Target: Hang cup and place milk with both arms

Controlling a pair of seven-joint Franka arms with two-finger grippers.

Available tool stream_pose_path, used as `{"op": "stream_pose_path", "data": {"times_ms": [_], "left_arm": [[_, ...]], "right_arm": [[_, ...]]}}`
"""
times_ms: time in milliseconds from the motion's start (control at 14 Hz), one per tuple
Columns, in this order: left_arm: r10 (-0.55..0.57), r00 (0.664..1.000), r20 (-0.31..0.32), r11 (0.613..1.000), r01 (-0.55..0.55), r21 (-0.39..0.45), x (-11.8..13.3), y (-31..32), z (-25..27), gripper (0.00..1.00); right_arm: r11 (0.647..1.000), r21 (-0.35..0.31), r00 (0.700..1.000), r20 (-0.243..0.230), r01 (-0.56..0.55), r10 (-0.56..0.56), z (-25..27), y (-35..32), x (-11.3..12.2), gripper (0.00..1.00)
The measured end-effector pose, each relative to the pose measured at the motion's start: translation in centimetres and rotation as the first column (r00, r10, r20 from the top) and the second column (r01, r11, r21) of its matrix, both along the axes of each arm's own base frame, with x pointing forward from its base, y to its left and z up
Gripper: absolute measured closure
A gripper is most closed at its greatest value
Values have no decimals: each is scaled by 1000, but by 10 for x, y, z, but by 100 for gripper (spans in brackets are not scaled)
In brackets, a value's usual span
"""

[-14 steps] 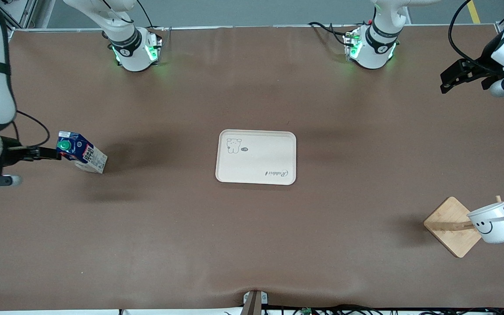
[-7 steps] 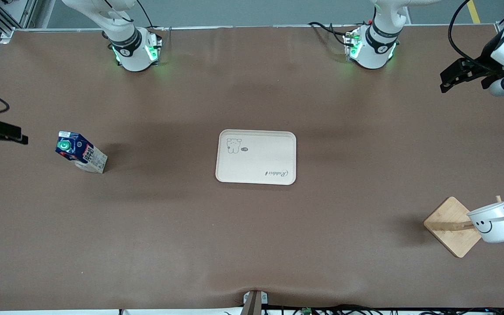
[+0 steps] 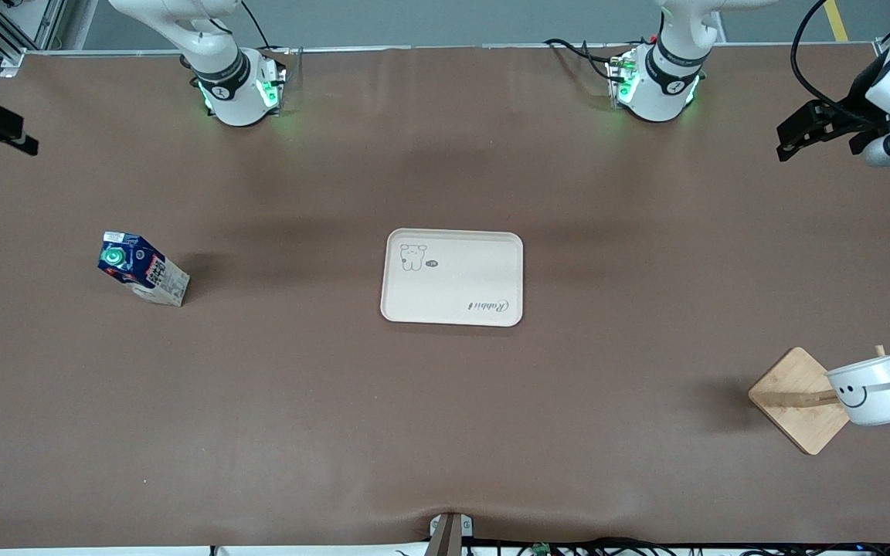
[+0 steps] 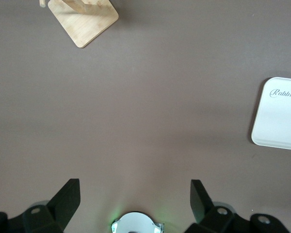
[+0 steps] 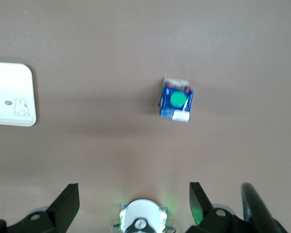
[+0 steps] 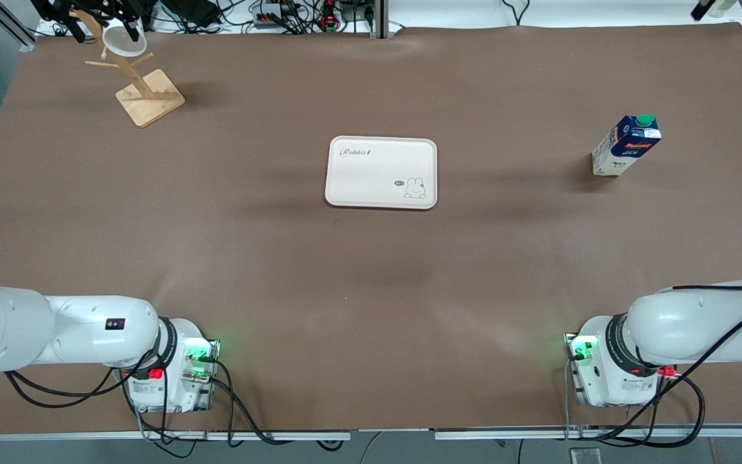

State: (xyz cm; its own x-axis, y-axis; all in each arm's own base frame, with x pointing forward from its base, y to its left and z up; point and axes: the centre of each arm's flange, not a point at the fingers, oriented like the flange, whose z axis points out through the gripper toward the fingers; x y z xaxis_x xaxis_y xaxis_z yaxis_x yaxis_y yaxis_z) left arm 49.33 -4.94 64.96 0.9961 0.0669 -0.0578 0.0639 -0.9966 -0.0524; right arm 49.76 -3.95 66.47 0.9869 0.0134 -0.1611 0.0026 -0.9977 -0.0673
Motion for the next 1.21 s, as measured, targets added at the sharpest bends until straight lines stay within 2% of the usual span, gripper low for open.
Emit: {"op": "stream_pose_path", "data": {"times_ms": [143,500,714,929,1214], "left_arm": [[0,1000,3,1000,0,0,-1,0,1,0],[-1,1000,12,1000,1,0,-4,0,6,0],[-4,1000,12,1000,4,-14,-4,-3,6,0],[-7,1000,15,1000,8,-30,-5,-6,9,0],[-8,1000,20,999,8,-31,-5,-6,11,0]], "right_arm": [[1000,-20,1000,-3,-7,7,-8,11,-3,0],[999,-37,997,69,-29,32,14,11,0,0],[998,-50,996,70,-47,51,15,10,0,0],[993,-102,994,89,-54,63,17,10,3,0],[993,-111,993,101,-48,59,17,7,5,0]]}}
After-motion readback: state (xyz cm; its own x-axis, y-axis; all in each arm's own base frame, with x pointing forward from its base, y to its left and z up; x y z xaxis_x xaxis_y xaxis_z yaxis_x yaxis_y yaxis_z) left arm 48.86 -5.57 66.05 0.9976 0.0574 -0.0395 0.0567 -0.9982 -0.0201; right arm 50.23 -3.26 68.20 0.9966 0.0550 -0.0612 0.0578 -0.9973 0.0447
